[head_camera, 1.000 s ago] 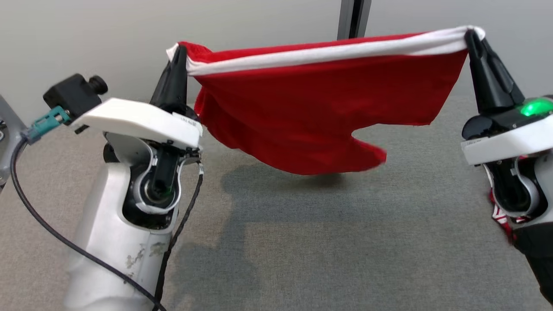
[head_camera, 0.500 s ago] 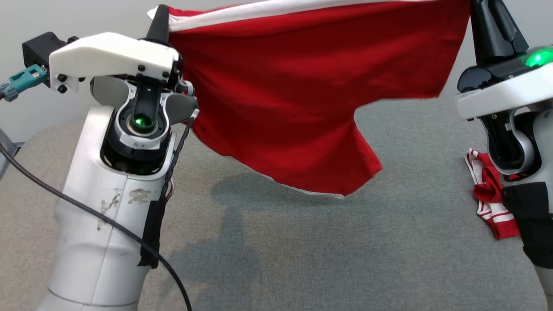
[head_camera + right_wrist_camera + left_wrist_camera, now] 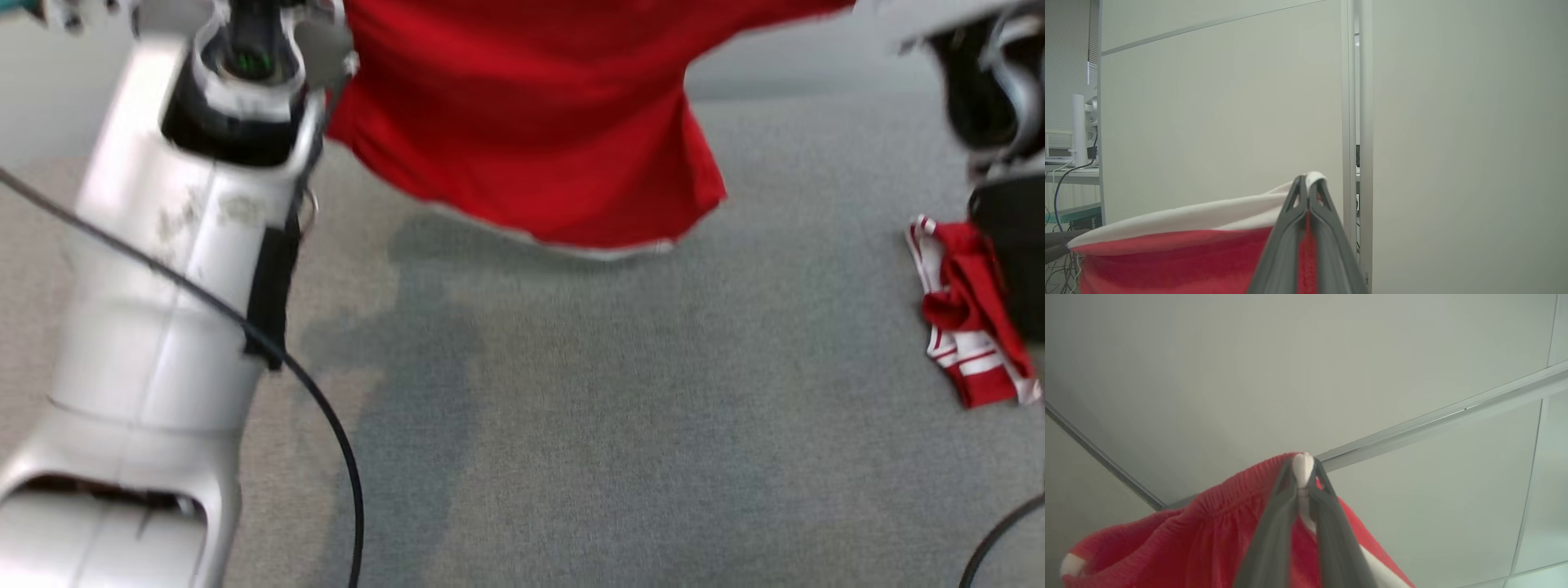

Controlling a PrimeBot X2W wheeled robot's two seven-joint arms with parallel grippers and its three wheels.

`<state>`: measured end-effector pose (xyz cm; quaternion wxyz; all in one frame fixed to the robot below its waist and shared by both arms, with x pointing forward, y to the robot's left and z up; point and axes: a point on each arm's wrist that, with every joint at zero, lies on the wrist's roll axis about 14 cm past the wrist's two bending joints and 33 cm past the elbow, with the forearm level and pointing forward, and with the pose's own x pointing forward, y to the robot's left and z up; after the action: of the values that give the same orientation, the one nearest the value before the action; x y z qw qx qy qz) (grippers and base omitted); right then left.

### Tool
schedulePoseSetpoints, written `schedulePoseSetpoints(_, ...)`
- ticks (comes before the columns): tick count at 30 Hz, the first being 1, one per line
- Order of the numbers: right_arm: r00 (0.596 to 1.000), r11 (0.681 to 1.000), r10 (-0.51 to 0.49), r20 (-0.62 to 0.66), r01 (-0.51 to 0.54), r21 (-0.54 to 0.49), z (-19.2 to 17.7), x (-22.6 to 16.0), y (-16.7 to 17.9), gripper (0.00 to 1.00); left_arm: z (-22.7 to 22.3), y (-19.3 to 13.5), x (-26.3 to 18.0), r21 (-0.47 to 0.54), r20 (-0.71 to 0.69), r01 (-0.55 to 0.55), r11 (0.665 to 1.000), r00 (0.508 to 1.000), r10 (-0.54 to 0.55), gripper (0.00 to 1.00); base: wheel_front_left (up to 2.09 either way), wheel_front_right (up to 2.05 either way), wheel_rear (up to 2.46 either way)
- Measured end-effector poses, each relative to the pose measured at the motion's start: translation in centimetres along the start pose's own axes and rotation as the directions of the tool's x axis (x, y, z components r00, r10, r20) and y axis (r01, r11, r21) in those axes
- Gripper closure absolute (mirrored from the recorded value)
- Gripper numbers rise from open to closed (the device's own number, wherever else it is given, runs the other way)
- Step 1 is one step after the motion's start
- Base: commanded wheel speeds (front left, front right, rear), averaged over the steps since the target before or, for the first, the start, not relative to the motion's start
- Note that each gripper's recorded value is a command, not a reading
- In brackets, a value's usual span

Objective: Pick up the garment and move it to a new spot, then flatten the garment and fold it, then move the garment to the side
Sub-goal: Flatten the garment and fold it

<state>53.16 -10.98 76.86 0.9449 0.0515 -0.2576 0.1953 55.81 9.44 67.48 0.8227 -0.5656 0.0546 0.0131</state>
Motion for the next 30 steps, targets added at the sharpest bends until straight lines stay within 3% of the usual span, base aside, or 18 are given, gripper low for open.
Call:
schedulePoseSetpoints(5,1.0,1.0,-0.023,0.019,0.024,-0.012,-0.8,4.5,-2.6,1.0,0.7,-2.5,5.1,0.038,0.041,0.038,0.999,0.998,-0.039,1.0,0.0,0.0,0.0)
schedulePoseSetpoints(6,0.999,0.999,-0.039,0.017,0.038,0.008,-1.4,5.3,-3.2,1.0,0.7,-2.9,6.1,0.061,0.052,0.051,0.997,0.997,-0.054,1.0,0.0,0.0,0.0)
schedulePoseSetpoints(7,0.995,0.988,-0.097,0.004,0.096,0.117,-3.0,6.6,-5.0,1.0,0.8,-3.8,8.1,0.112,0.085,0.085,0.99,0.992,-0.095,1.0,0.0,0.0,0.0)
schedulePoseSetpoints(11,0.993,0.99,-0.115,-0.003,0.115,0.083,-5.6,9.1,-7.0,1.0,1.3,-3.9,12.1,0.078,0.12,0.106,0.991,0.986,-0.115,1.0,0.0,0.0,0.0)
schedulePoseSetpoints(15,0.988,0.986,-0.141,-0.061,0.146,0.083,-11.1,9.2,-8.4,1.0,-0.5,-0.4,15.7,0.039,0.096,0.082,0.996,0.992,-0.085,1.0,0.0,0.0,0.0)
schedulePoseSetpoints(21,0.967,0.957,-0.202,-0.154,0.228,0.178,-18.9,7.7,-10.1,1.0,-3.6,5.7,19.1,-0.015,0.036,0.049,0.999,0.998,-0.049,1.0,0.0,0.0,0.0)
schedulePoseSetpoints(26,0.918,0.945,-0.202,-0.342,0.274,0.178,-27.6,2.8,-9.5,1.0,-5.7,13.5,20.0,-0.02,0.0,-0.077,0.997,0.997,0.077,1.0,0.0,0.0,0.0)
schedulePoseSetpoints(30,0.891,0.934,-0.193,-0.411,0.295,0.202,-30.5,0.7,-8.6,1.0,-7.4,19.1,19.0,0.003,-0.039,-0.193,0.981,0.98,0.193,1.0,0.0,0.0,0.0)
